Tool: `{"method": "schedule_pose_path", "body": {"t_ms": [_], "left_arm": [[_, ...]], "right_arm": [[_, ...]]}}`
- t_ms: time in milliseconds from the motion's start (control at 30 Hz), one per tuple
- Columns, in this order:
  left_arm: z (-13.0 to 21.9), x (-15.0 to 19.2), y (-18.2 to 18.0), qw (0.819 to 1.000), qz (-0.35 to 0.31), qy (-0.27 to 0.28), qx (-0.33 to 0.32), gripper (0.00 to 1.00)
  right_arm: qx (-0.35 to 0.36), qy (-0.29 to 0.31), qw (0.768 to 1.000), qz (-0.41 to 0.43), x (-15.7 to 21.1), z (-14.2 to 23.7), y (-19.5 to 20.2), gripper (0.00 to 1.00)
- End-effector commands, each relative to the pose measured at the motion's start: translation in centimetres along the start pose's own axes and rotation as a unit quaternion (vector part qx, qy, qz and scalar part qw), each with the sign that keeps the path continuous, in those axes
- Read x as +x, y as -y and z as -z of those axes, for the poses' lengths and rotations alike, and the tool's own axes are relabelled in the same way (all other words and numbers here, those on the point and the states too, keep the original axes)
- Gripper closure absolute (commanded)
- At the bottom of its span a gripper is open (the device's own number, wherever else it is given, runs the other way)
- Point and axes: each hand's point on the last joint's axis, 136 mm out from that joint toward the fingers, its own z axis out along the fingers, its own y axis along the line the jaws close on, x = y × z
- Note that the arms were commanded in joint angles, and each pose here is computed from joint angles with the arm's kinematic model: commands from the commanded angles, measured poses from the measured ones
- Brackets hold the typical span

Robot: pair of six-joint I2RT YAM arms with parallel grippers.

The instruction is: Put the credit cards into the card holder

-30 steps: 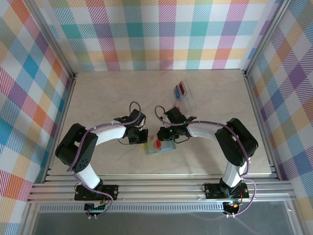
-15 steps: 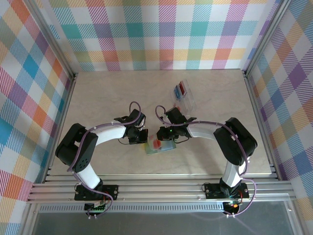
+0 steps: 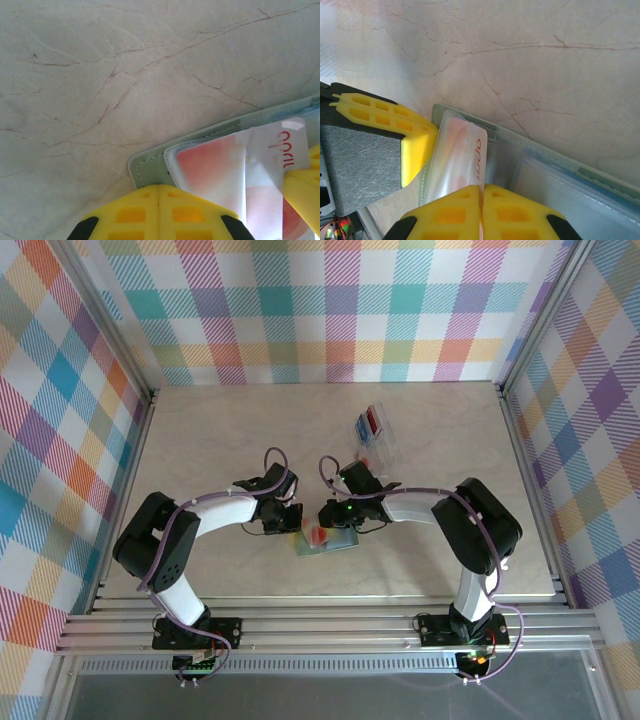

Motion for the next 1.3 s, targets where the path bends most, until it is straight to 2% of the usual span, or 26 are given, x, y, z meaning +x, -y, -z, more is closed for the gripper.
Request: {"method": "schedule_pose_path", "body": {"t_ms": [0,233,367,600,733,1267], "left_arm": [[-0.3,0.3,-0.6,1.000,-0.002,0.005,-0.008,1.00],[3.2,-0.6,0.0,0.998,-0.010,0.057,0.002,1.00],[4.3,-0.9,0.5,0.997,-0.015,0.074,0.012,1.00],[3.7,-0.8,3.6,0.993,-0.038,0.062,0.091,1.00],[3.4,-0.6,3.8,0.993,-0.046,0.055,0.090,1.00],[-0.2,1.7,3.8,0.997,-0.031,0.006,0.070,1.00]], "right_arm": [[0.018,-0.020,1.000,0.011,1.8,-0.6,0.3,0.90],[0.045,-0.019,0.999,0.015,2.1,0.0,0.7,0.74],[0.034,-0.019,0.999,0.019,2.3,0.5,0.1,0.71],[0.027,-0.026,0.999,0.014,2.8,0.6,-0.1,0.70],[0.020,-0.034,0.999,0.009,3.2,0.4,-0.1,0.76],[0.006,-0.043,0.999,0.007,4.2,0.9,-0.4,0.73]]}}
